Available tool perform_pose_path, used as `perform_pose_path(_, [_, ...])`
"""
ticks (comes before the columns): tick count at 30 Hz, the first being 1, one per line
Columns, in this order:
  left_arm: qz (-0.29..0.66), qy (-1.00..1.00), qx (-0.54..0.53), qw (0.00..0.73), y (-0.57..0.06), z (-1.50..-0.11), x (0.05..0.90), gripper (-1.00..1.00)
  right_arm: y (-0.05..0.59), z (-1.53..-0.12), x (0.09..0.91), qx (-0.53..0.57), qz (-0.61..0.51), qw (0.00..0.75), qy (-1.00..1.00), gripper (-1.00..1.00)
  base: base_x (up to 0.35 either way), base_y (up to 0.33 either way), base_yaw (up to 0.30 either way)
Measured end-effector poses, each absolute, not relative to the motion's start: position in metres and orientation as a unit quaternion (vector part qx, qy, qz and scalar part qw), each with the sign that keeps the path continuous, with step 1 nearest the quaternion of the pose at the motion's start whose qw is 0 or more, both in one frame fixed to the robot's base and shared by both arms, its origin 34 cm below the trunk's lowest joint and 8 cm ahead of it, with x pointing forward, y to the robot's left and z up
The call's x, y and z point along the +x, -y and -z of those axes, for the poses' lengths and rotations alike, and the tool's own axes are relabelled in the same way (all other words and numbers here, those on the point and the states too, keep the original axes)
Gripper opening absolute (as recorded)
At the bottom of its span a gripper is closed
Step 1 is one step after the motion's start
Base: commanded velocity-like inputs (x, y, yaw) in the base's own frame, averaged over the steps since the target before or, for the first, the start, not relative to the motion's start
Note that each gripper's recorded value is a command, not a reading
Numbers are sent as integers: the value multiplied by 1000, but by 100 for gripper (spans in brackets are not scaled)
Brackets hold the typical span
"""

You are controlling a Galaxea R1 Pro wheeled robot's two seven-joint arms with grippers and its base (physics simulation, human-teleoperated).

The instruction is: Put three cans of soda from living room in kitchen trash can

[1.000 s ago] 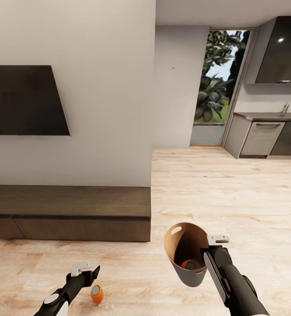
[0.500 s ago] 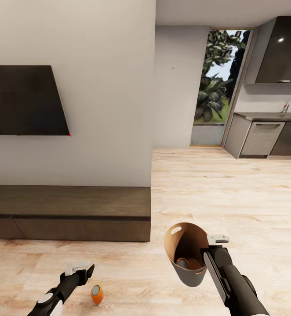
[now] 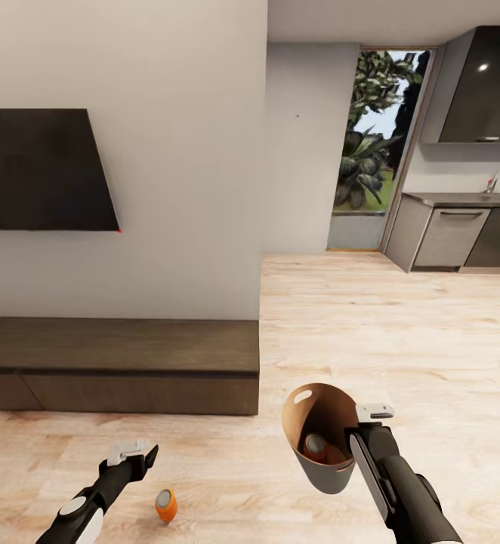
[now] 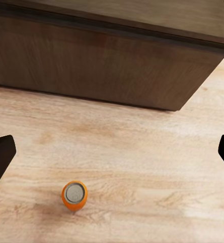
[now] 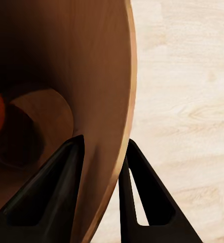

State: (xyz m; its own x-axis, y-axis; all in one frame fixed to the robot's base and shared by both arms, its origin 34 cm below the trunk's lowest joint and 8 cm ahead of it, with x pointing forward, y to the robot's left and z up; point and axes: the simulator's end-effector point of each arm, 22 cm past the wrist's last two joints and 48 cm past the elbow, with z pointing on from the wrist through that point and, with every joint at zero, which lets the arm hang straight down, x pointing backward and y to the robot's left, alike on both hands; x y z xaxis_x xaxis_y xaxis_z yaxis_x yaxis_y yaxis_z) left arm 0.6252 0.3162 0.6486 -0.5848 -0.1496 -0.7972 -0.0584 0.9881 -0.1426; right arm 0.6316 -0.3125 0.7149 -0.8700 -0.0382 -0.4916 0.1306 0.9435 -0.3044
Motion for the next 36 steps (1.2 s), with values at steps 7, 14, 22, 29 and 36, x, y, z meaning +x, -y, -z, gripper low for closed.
perform_pose_path(7, [51, -888, -58, 453, -316, -645, 626, 100, 314, -710, 631, 26, 166, 254, -952, -100, 0, 0, 0])
perform_pose_path(14, [51, -888, -58, 454, -316, -645, 626, 100, 320, -713, 634, 36, 163, 259, -951, -100, 0, 0, 0])
perform_pose_path(22, [51, -888, -58, 454, -316, -632, 626, 100, 336, -710, 639, 47, 173, 268, -947, -100, 0, 0, 0])
perform_pose_path(29, [51, -888, -58, 453, -316, -619, 625, 100, 336, -700, 639, 48, 173, 269, -946, -100, 0, 0, 0])
perform_pose_path(36, [51, -888, -58, 453, -316, -607, 624, 100, 337, -688, 638, 48, 174, 269, -946, -100, 0, 0, 0])
